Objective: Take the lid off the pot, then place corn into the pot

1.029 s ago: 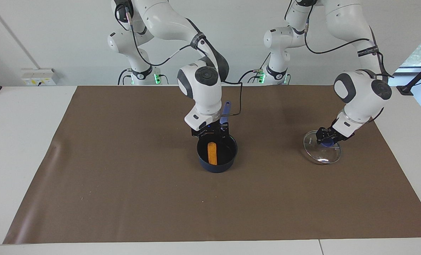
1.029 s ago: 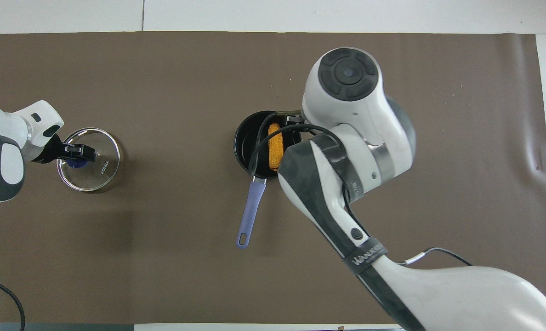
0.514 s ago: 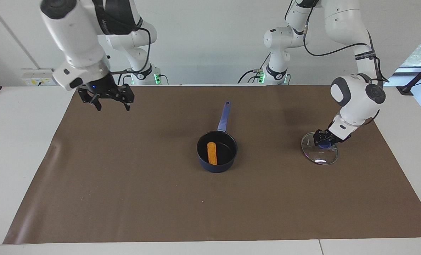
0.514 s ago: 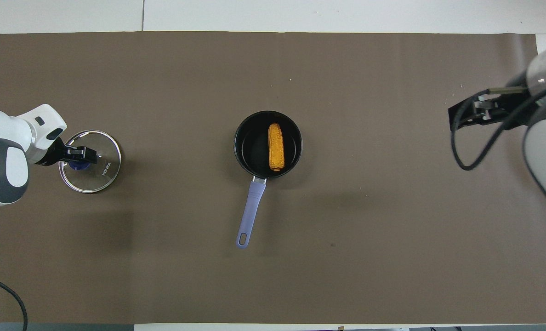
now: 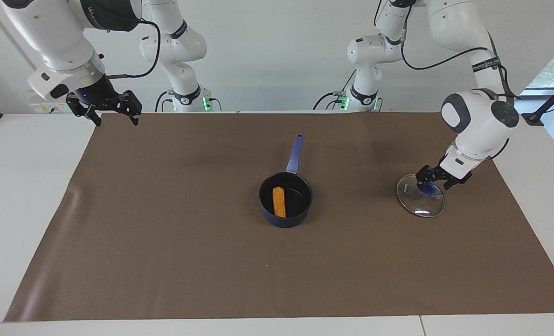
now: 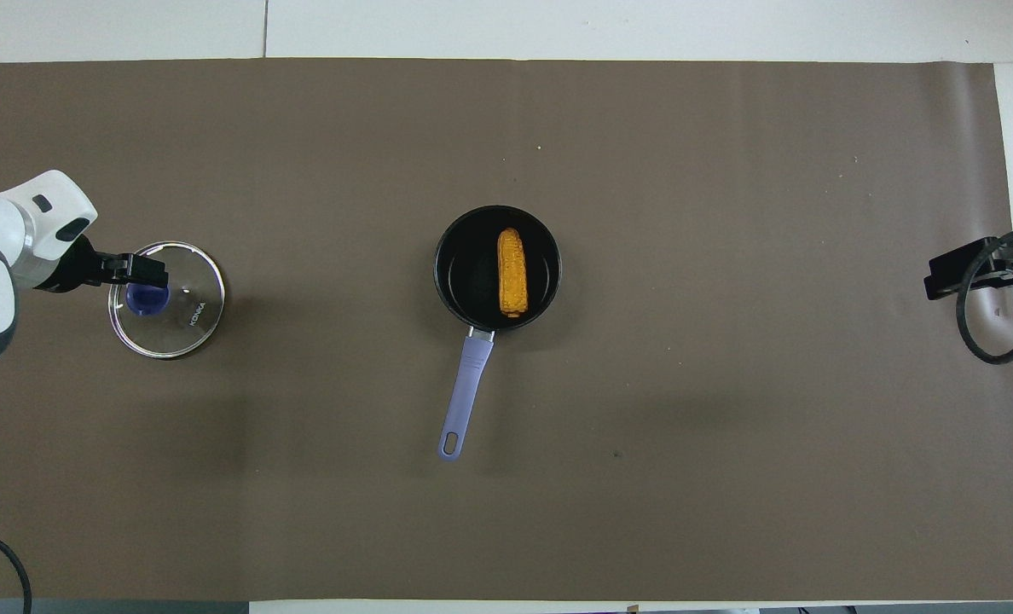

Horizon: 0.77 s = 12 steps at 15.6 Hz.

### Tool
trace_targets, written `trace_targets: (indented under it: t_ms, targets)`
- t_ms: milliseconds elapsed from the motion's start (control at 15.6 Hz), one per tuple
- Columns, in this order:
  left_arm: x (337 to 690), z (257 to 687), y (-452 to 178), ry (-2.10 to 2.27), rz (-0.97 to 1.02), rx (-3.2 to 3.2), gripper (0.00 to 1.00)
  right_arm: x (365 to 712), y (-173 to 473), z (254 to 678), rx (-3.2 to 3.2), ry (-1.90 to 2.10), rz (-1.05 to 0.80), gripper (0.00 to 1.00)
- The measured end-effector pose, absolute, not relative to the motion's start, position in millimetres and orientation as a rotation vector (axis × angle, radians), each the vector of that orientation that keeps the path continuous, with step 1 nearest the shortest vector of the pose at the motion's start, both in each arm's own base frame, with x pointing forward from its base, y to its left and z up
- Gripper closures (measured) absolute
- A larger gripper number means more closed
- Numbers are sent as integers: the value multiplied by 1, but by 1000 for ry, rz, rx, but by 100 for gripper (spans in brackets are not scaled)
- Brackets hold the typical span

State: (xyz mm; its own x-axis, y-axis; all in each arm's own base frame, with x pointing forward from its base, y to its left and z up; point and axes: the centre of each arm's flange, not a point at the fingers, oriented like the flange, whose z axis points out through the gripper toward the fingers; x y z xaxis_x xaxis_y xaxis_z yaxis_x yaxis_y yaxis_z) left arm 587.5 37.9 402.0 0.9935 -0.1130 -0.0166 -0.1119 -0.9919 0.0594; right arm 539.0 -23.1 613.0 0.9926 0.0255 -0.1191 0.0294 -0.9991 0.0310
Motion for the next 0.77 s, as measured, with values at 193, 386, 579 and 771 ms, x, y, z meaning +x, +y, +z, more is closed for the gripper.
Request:
trace_targets:
  t_ms: [193, 386, 579, 771]
  targets:
    - [596, 466, 26, -143, -63, 3073, 0, 538, -32, 614, 3102, 18, -182, 0]
    - [595, 515, 2, -127, -103, 3112, 0, 538, -37, 615, 3102, 2, -177, 0]
    - [583, 565, -21, -147, -125, 3136, 0, 538, -42, 617, 3103, -11, -170, 0]
    - [553, 608, -36, -174, -117, 3152, 0, 538, -43, 619, 3103, -15, -163, 0]
